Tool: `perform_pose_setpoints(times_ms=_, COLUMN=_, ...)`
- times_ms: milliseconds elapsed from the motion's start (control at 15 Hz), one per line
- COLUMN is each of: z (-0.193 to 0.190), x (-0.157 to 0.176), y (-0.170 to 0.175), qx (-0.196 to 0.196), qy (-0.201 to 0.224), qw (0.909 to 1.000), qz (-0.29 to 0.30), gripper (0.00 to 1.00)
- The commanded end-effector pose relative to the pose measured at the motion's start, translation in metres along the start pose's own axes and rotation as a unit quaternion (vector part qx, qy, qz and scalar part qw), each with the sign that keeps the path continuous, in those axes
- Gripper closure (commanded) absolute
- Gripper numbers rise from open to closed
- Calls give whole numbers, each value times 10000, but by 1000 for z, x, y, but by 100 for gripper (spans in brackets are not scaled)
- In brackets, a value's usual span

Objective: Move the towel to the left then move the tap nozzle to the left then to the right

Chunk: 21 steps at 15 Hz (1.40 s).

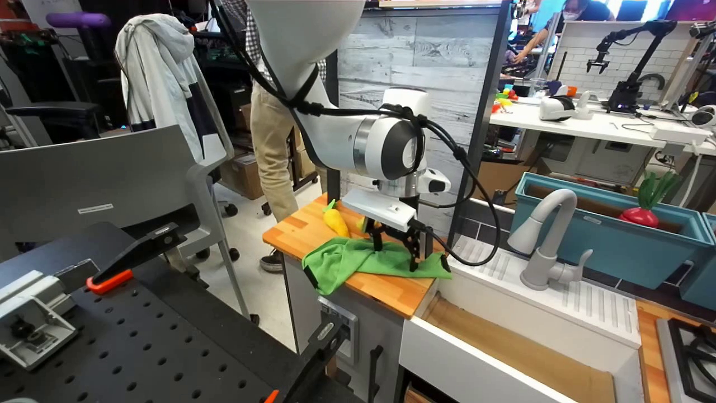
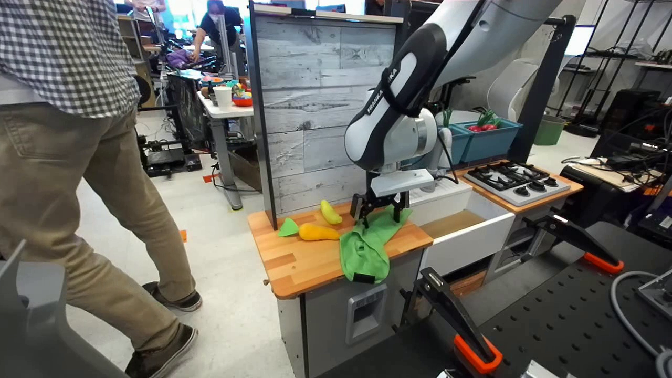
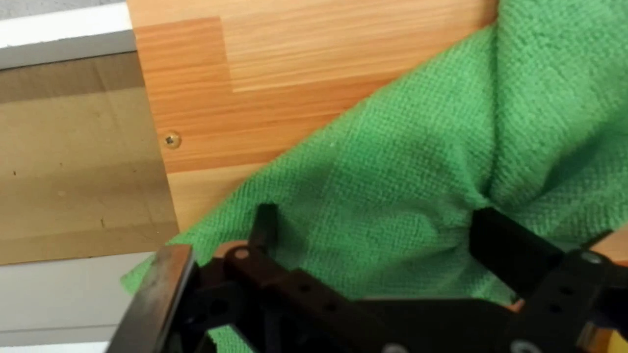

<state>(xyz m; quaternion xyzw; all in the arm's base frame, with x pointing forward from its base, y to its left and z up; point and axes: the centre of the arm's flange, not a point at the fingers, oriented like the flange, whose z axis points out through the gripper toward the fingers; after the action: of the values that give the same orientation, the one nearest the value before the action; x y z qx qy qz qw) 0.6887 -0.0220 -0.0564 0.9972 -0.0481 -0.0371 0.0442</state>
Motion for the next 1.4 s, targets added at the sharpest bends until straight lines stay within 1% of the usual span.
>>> perform_pose_setpoints(times_ms=0, z=17, x=21, y=-8, qx=-222, qy=53, qw=9995, qz=-236, gripper=0)
perform_pose_setpoints(times_ms=200, z=13, x=26, y=-18, qx=-287, qy=104, qw=9989, qz=-343, gripper=0)
perform_pose_setpoints(times_ms=533, z=3, x=34, y=-43, qx=-260, qy=195, qw=9982, qz=-513, gripper=0)
perform_pose_setpoints(times_ms=1000, z=1, x=35, y=-83, qx=-311, qy=284, qw=9958, qz=-818, gripper=0)
perform_pose_setpoints(times_ms=1333, z=0, x=35, y=-101, qx=-375, qy=349, qw=9937, qz=-999, gripper=0)
